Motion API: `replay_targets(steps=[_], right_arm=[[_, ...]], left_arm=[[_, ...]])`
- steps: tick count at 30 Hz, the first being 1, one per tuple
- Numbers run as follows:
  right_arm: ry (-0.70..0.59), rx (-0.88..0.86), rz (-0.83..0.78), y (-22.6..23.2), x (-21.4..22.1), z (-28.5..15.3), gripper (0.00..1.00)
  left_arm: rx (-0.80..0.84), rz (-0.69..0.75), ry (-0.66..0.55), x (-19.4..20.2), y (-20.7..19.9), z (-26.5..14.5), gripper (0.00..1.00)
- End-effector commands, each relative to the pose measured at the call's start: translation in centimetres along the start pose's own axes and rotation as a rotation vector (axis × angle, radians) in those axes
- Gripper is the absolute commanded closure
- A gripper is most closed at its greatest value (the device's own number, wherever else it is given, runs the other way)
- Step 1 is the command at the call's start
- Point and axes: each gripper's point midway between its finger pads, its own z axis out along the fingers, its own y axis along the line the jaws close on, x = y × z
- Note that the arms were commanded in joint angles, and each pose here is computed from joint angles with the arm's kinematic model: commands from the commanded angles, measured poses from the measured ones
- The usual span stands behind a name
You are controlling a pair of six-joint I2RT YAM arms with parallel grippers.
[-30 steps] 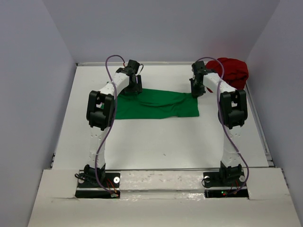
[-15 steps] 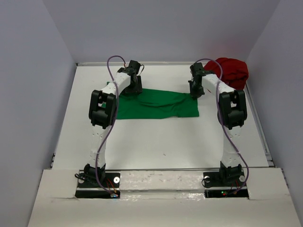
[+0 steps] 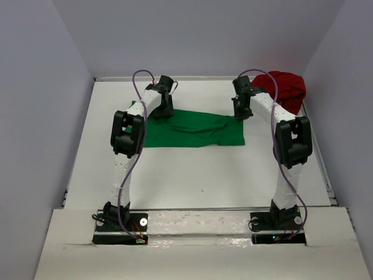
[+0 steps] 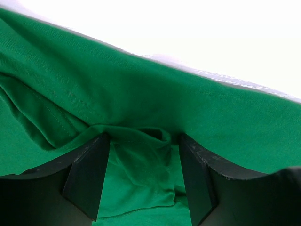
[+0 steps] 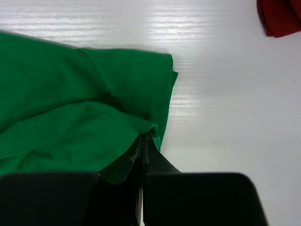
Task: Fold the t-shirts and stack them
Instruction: Fold the tshirt
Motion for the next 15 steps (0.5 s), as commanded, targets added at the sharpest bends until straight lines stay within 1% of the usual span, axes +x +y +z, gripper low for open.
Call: replay_targets(steps=[1, 8, 15], right_arm=[[-0.061, 0.026, 0.023, -0.2, -0.7, -2.2, 1.00], [-0.071, 0.057, 0.015, 0.3, 0.8, -4.1, 1.00], [-0.126, 0.052, 0.009, 0.9, 2.1, -7.8, 1.00]], left_arm=[[-0.016, -0.001, 0.015, 0.1, 0.3, -0.4, 0.32], [-0.023, 0.003, 0.007, -0.2, 0.4, -0.6, 0.32], [-0.029, 0.008, 0.013, 0.1, 0.6, -0.4, 0.32]])
